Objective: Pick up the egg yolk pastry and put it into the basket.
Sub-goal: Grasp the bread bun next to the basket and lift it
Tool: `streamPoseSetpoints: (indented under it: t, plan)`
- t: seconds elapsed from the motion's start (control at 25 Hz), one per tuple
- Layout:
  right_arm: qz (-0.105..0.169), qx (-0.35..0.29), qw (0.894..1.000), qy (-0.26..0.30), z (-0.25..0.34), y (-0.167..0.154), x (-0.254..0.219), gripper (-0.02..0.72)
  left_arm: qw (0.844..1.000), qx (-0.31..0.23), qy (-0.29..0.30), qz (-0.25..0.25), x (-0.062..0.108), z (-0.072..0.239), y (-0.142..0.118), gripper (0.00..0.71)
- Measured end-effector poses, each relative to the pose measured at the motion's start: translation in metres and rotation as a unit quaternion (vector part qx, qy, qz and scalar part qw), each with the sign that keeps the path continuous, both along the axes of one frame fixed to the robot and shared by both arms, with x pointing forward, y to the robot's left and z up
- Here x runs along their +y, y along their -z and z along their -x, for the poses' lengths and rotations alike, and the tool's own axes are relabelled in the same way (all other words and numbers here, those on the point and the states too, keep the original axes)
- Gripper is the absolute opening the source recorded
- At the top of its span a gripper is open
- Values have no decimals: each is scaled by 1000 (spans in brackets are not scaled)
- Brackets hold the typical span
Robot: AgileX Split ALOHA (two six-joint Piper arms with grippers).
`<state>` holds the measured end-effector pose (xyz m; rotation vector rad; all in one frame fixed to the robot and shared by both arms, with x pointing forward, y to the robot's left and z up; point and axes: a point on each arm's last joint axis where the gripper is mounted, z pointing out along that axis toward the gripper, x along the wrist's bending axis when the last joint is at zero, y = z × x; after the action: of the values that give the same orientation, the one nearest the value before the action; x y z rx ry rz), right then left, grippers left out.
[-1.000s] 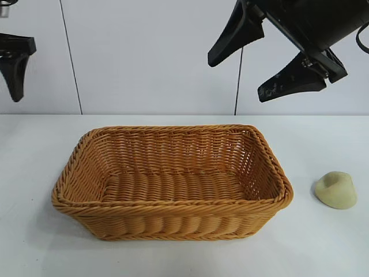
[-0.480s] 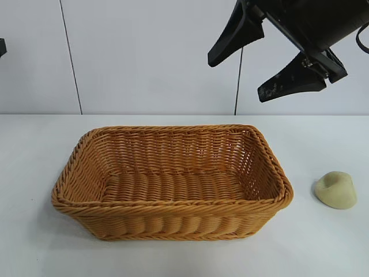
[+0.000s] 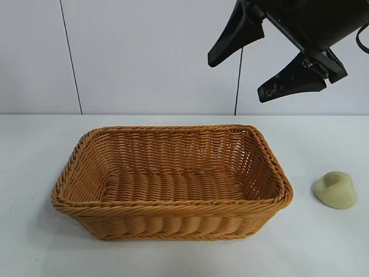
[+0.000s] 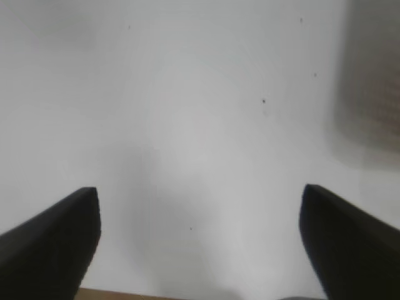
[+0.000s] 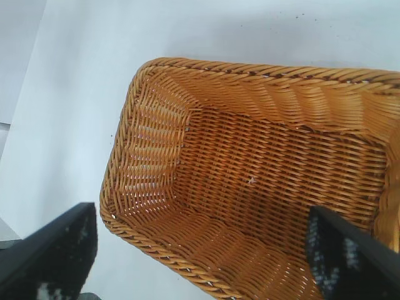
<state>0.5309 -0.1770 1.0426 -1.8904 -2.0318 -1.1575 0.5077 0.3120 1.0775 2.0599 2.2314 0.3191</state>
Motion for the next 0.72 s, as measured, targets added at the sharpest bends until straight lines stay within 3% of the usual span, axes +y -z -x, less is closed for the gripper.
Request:
streamPoseSetpoints:
  t: [0.16,0.4,0.72]
  plan:
    - [0,0,1000,0,0,0,0,647,999,-32,0,0,0,57,-10,622]
    - [0,0,1000,0,0,0,0,647,996,-91,1,2,-2,137,-3,622]
    - [0,0,1000,0,0,0,0,647,975,-220,3,43,-9,207,22,620]
